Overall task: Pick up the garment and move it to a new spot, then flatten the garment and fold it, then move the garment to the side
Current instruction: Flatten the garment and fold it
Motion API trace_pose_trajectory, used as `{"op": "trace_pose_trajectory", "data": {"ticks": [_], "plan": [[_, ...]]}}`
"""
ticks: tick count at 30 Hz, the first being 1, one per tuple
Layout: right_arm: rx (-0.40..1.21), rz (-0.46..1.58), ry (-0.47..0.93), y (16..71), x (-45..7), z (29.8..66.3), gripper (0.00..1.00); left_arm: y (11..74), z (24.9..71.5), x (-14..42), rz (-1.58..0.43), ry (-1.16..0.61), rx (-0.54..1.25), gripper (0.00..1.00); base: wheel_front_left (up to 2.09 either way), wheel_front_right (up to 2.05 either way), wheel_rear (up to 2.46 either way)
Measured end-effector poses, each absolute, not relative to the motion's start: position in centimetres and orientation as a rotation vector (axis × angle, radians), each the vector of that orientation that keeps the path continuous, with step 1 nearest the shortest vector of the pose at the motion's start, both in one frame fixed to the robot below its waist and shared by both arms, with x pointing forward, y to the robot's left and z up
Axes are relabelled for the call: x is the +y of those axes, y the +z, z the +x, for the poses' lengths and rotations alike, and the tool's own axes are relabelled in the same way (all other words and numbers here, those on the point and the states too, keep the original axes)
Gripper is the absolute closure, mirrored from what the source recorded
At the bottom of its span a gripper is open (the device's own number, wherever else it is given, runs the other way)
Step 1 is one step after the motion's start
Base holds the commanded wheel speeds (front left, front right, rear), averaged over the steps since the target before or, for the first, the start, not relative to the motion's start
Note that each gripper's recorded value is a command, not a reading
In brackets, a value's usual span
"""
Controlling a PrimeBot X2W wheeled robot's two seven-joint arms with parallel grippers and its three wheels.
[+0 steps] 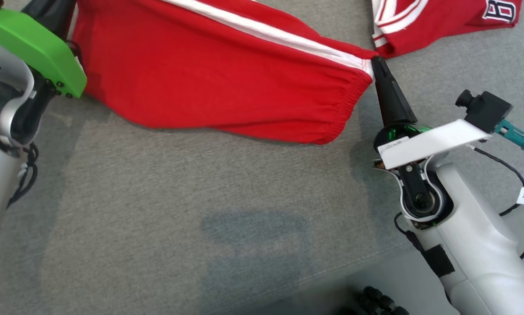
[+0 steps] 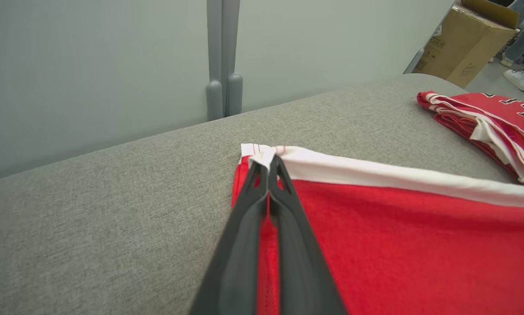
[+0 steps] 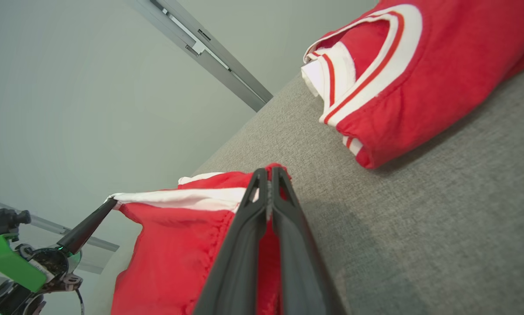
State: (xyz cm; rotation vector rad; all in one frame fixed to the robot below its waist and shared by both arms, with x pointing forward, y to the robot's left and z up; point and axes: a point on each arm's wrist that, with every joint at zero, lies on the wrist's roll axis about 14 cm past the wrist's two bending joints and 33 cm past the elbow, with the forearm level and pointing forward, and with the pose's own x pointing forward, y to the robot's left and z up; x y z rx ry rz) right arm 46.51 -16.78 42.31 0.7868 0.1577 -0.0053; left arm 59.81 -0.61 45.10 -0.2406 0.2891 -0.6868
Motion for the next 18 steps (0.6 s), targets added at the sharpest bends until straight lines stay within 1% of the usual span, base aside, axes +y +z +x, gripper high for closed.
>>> {"op": "trace_pose_trajectory", "data": {"ticks": [9, 10, 11, 12, 13, 14, 18], "plan": [[0.163, 0.756, -0.06, 41.5, -17.9, 46.6, 1.0, 43.6, 62.2, -2.6, -0.198, -0.695, 0.289, 1.0, 0.0, 0.0, 0.0], [0.163, 0.748, -0.067, 41.4, -18.2, 46.6, 0.96, 43.4, 62.3, -2.9, -0.2, -0.697, 0.293, 0.62, 0.0, 0.0, 0.0], [0.166, 0.742, -0.076, 41.2, -18.4, 46.5, 0.84, 43.1, 62.3, -3.3, -0.204, -0.7, 0.299, 0.11, 0.0, 0.0, 0.0], [0.17, 0.737, -0.081, 41.0, -18.6, 46.4, 0.59, 42.8, 62.3, -3.7, -0.209, -0.706, 0.308, 0.0, 0.0, 0.0, 0.0], [0.173, 0.735, -0.082, 40.9, -18.7, 46.4, 0.25, 42.6, 62.3, -4.0, -0.214, -0.71, 0.312, 0.0, 0.0, 0.0, 0.0], [0.173, 0.735, -0.086, 40.8, -18.8, 46.4, 0.0, 42.5, 62.3, -4.1, -0.218, -0.709, 0.312, 0.0, 0.0, 0.0, 0.0], [0.156, 0.732, -0.085, 41.3, -19.1, 46.8, 0.0, 42.0, 62.2, -4.0, -0.217, -0.705, 0.317, 0.0, 0.0, 0.0, 0.0]]}}
